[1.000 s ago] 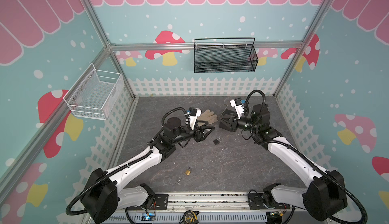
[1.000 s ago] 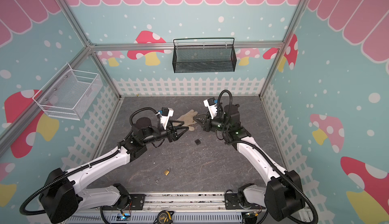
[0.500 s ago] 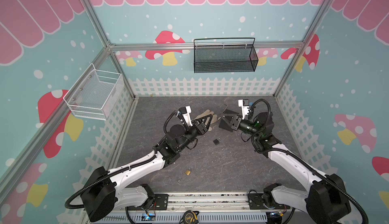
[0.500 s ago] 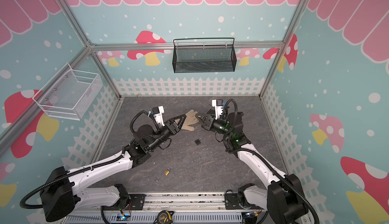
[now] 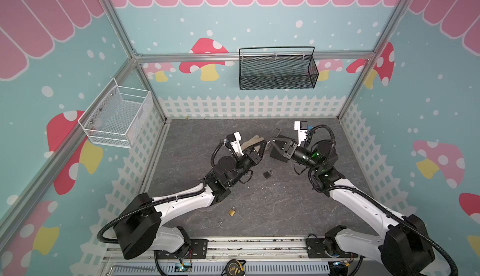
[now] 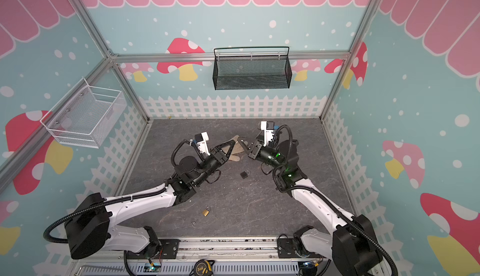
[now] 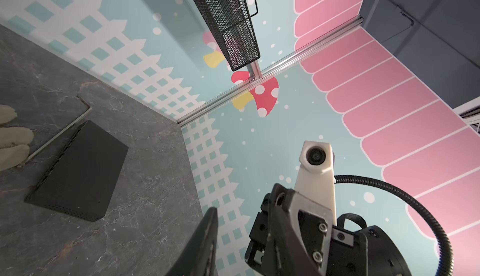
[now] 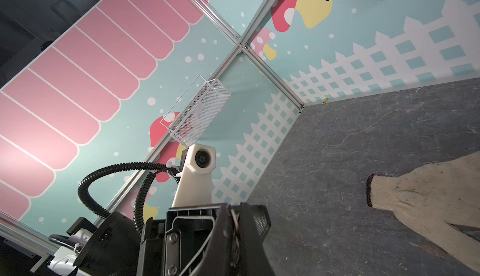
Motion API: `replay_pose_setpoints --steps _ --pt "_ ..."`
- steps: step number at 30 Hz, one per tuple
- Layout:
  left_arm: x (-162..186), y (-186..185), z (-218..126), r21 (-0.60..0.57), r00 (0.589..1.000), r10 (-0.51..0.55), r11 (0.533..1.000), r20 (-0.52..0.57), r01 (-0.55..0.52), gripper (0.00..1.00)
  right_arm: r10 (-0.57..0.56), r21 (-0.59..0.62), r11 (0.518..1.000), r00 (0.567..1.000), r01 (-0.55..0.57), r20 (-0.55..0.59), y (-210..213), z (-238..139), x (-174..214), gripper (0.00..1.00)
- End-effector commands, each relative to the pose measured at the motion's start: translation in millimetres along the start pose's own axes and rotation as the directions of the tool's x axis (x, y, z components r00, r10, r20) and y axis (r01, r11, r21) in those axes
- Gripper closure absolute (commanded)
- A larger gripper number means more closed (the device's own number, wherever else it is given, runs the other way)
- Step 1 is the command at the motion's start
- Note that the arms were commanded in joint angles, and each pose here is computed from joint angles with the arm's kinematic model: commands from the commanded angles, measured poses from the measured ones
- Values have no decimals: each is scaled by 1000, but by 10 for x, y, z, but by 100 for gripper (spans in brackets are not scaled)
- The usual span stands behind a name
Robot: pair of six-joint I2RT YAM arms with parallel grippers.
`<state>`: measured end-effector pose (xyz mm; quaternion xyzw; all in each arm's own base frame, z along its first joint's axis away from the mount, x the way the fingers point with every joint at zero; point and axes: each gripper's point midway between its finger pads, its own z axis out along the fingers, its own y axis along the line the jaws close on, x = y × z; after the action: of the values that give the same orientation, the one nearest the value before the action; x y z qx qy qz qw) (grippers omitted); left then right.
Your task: Unlock with the key
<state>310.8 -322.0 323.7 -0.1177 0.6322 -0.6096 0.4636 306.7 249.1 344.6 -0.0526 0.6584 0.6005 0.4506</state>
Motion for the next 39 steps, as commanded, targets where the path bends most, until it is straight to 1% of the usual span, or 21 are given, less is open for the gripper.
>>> replay_pose_setpoints --steps 1,5,9,12,14,18,27,33,35,39 --pt "-101 -236 47 78 998 -37 996 45 33 71 16 -17 1000 999 -15 40 61 8 -61 100" --pt "-101 -283 57 96 998 -36 995 46 31 75 23 -17 1000 999 -23 25 51 54 -10 100" --pt "-90 -285 52 98 998 -36 995 46 31 77 27 -2 1000 999 -27 38 23 62 -16 100" --pt "-78 -270 60 92 998 -38 995 43 34 81 27 -1 1000 999 -27 45 33 74 -27 100" --pt "-76 -272 61 94 998 -38 995 43 34 82 55 1 998 997 -55 54 33 68 -35 100" --pt "-70 -263 60 92 998 -40 995 45 36 84 60 12 998 995 -61 76 25 42 -53 100" --pt "-47 -278 101 110 998 -50 993 43 45 93 66 10 998 996 -67 61 6 59 -7 100" --pt "-41 -270 113 108 998 -38 994 44 33 94 58 14 998 997 -59 56 -15 56 20 100" --pt "-58 -271 109 103 998 -28 994 50 23 99 57 18 998 997 -58 55 -24 46 27 100" --pt "-66 -237 98 75 999 1 997 45 -5 100 42 15 999 997 -43 58 -1 48 8 100"
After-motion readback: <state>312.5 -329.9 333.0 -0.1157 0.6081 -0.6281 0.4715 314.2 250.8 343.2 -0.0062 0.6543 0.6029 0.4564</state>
